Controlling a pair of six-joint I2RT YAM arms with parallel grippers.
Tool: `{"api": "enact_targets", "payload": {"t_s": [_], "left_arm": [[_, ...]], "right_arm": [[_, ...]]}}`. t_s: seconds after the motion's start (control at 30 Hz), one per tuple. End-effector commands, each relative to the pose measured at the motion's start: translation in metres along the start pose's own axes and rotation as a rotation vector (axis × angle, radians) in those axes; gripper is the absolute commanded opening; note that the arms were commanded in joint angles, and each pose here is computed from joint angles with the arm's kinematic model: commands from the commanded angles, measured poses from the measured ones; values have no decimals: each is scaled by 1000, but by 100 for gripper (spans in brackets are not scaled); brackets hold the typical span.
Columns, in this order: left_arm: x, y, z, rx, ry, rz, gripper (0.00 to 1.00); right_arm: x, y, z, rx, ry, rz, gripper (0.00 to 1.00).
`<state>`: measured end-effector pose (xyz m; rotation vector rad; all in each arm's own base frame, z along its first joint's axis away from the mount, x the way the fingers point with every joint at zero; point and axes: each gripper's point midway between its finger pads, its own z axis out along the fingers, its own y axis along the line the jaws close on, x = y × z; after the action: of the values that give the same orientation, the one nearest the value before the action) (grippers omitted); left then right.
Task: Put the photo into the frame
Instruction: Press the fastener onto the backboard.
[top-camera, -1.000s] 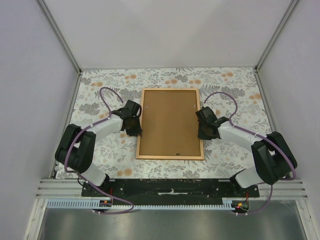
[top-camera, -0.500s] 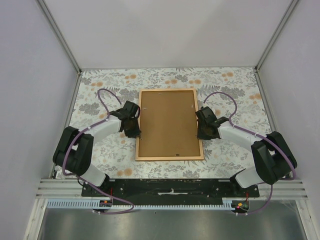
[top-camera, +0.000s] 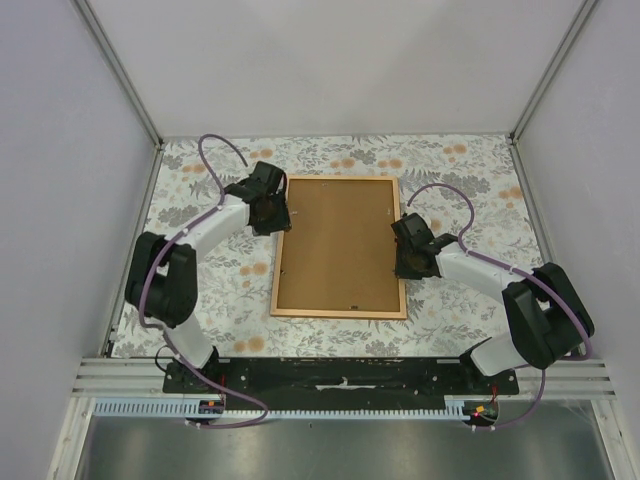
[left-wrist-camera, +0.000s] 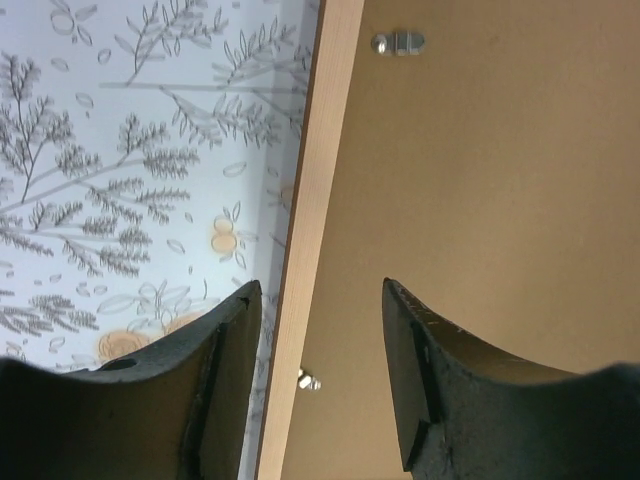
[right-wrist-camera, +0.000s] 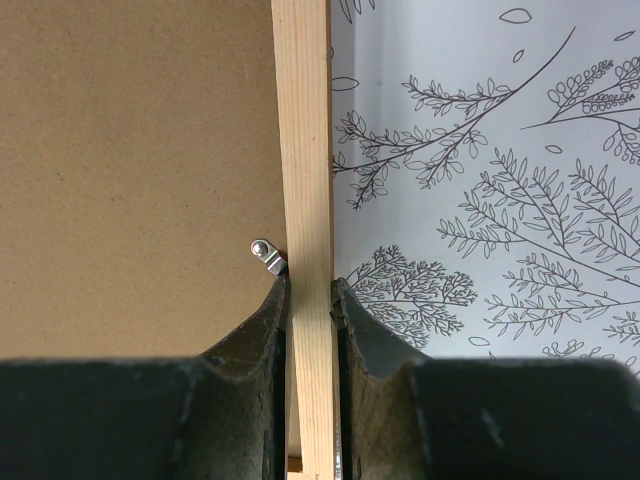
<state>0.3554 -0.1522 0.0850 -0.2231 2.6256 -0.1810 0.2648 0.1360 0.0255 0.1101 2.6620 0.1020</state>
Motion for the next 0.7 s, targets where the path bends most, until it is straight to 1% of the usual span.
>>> {"api": "enact_targets", "payload": {"t_s": [0.0, 0.1, 0.13, 0.23, 0.37, 0.47, 0.57, 0.67], "left_arm": [[-30, 6, 22, -66, -26, -4, 61], [-46, 10, 40, -74, -13, -150, 63], [-51, 13, 44, -77, -13, -217, 63], [-58, 14, 55, -75, 4, -383, 65], [-65, 5, 59, -72, -4, -508, 67], [-73, -2, 62, -69, -16, -536, 68], [-80, -15, 65, -59, -8, -485, 69], [-78, -17, 71, -79, -1, -474, 70]], "right_arm": [[-1, -4, 3, 19, -7, 5, 2], [0, -5, 4, 20, -5, 6, 2], [0, -5, 4, 20, -3, 7, 2], [1, -4, 4, 16, -2, 8, 2], [0, -3, 3, 10, -3, 12, 2], [1, -1, 4, 6, 1, 11, 2], [1, 0, 6, 4, 6, 10, 2], [2, 0, 7, 1, 7, 12, 1]]}}
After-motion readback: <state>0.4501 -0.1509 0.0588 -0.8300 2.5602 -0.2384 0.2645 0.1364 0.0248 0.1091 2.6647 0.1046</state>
